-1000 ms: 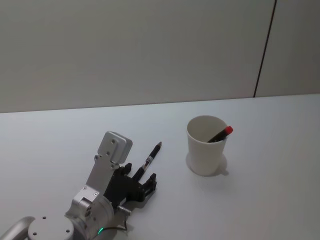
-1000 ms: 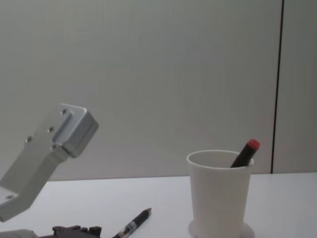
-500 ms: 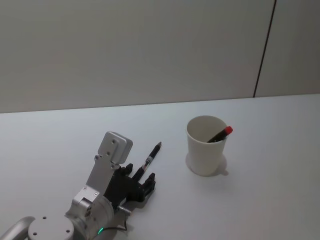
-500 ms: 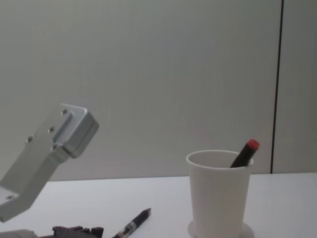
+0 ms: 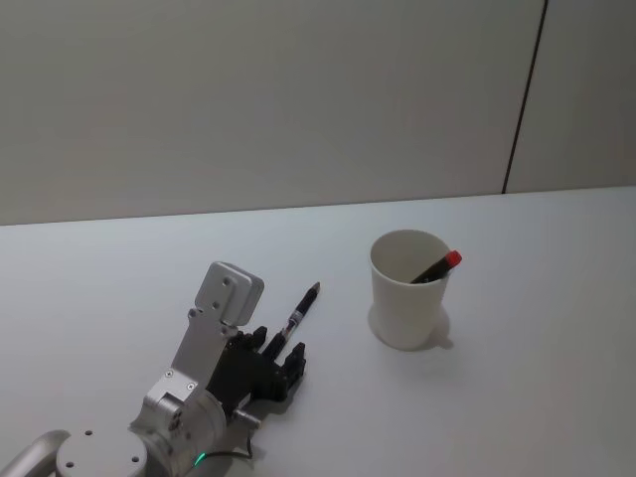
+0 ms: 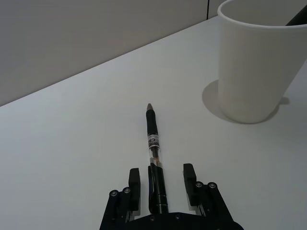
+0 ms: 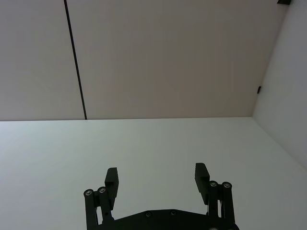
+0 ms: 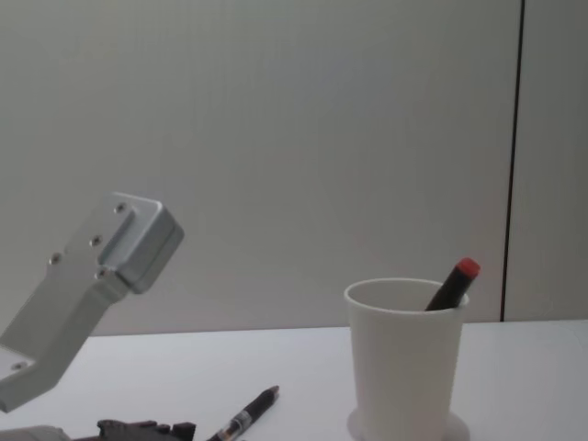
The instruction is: Place the pen into the pen holder.
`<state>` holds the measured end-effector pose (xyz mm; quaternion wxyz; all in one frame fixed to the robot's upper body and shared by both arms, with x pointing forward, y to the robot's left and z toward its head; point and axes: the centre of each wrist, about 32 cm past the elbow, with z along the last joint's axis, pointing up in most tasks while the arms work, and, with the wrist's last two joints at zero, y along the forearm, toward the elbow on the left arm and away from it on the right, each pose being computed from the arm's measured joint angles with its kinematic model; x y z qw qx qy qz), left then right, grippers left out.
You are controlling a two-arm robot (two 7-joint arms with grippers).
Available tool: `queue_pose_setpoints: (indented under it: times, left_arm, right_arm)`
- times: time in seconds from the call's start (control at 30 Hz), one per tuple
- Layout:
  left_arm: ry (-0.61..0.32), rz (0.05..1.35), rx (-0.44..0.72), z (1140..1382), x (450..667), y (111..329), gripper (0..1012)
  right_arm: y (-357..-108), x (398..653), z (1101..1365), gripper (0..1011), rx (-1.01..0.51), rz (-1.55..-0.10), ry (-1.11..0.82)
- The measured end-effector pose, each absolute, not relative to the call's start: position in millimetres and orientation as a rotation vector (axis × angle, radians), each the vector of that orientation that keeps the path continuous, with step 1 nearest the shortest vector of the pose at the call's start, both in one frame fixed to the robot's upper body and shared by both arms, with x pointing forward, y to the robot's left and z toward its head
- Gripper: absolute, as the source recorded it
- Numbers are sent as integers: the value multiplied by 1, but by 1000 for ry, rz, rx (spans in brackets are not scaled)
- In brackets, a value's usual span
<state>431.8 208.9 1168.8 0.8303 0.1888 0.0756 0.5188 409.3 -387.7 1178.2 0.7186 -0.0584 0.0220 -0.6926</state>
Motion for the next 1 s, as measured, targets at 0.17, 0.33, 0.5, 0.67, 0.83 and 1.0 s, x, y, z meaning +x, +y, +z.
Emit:
queue_pose_setpoints:
  times: [0.17, 0.33, 0.5, 0.67, 0.83, 1.0]
  left_arm:
    - [161, 1101, 401, 1169, 432, 209, 519]
    - [161, 1101, 402, 1169, 432, 209, 485]
    - [161, 1101, 402, 1169, 432, 209, 457]
    - [161, 1101, 402, 1168, 432, 209, 428]
    - [161, 1101, 402, 1168, 432, 209, 393]
    - [161, 1101, 402, 1168, 432, 209, 359]
  right_arm:
    - [-388, 409, 1178, 1001, -129, -1532, 49]
    - [-388, 409, 1178, 1002, -129, -1532, 49]
    - [-388, 409, 1178, 1002, -129, -1532, 49]
    - [-388, 409, 1178, 1002, -129, -1532, 49]
    - [-388, 409, 1178, 1002, -129, -1532, 49]
    - [-388, 409, 1178, 1002, -129, -1532, 49]
